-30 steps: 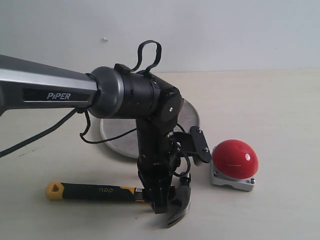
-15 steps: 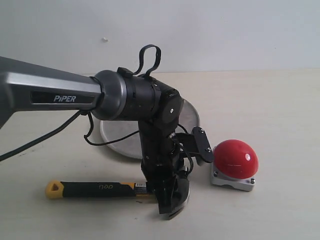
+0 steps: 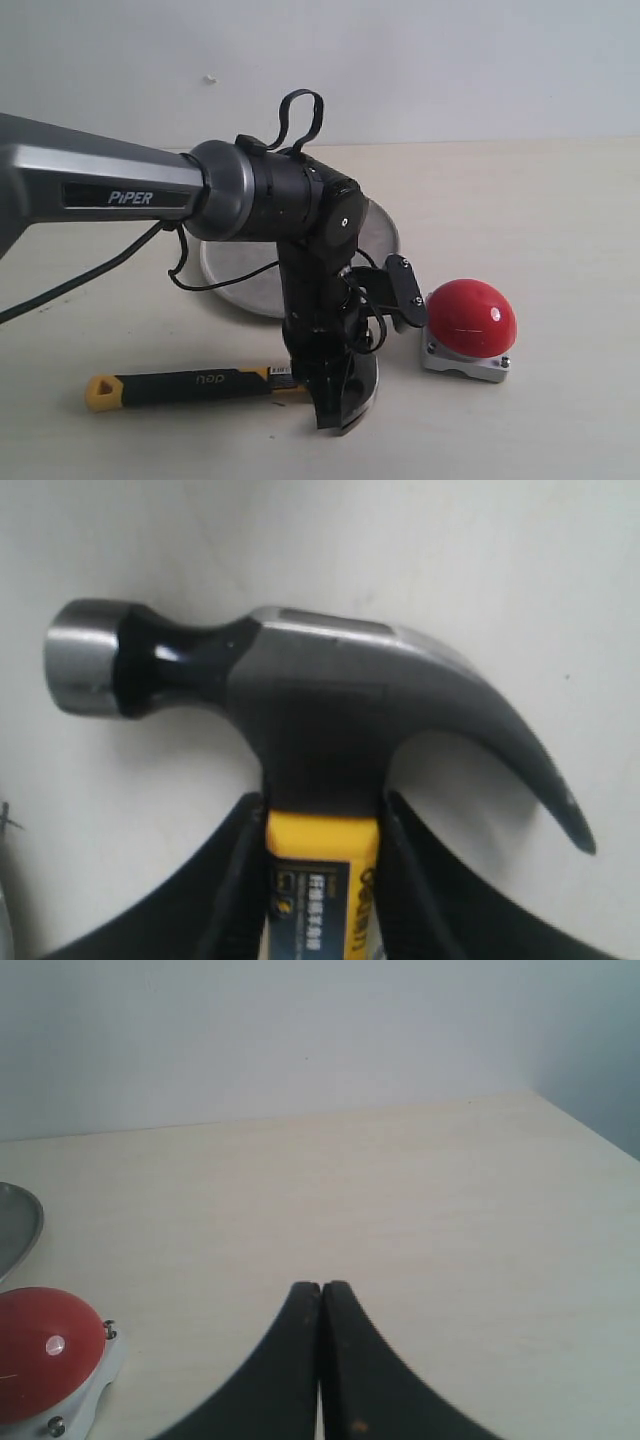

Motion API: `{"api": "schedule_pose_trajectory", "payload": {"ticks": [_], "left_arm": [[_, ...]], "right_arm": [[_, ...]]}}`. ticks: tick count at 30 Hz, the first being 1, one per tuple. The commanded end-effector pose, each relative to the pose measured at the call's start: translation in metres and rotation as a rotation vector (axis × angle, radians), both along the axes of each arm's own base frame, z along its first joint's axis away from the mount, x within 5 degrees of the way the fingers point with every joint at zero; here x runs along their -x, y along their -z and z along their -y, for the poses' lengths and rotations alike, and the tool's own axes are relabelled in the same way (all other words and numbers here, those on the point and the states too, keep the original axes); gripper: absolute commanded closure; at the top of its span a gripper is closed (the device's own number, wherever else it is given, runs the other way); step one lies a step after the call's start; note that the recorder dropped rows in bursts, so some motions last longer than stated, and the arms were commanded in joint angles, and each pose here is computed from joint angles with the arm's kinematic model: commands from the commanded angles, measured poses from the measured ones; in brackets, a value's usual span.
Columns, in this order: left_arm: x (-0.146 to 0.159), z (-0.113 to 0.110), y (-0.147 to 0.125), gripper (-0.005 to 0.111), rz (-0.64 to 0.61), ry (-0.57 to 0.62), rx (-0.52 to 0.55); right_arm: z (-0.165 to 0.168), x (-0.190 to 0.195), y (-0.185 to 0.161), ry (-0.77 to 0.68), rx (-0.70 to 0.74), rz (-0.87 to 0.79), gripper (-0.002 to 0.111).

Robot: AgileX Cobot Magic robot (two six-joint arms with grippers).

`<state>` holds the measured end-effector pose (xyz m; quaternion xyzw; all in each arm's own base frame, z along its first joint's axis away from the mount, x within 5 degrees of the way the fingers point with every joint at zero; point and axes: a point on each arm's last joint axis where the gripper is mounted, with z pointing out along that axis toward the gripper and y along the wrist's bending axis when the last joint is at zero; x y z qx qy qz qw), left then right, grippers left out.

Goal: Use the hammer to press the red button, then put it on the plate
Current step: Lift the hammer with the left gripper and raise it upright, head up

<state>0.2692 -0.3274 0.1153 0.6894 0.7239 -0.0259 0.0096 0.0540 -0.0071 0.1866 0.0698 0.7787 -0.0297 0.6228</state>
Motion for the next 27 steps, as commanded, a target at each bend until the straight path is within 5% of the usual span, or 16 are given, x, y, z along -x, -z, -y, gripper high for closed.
{"api": "schedule_pose_trajectory", "payload": {"ticks": [1, 20, 27], "left_arm": [[0.005, -0.003, -0.02, 0.107, 0.001, 0.002, 0.0], [0.016, -0.018, -0.176, 0.107, 0.327, -0.076, 0.418], [0.02, -0.023, -0.24, 0.107, 0.468, -0.29, 0.772]], "right_arm": [[0.001, 0.0, 0.001, 0.006, 0.014, 0.005, 0.108], [0.001, 0.0, 0.001, 0.006, 0.014, 0.005, 0.108], [0.001, 0.0, 0.001, 0.006, 0.014, 0.005, 0.108]]}}
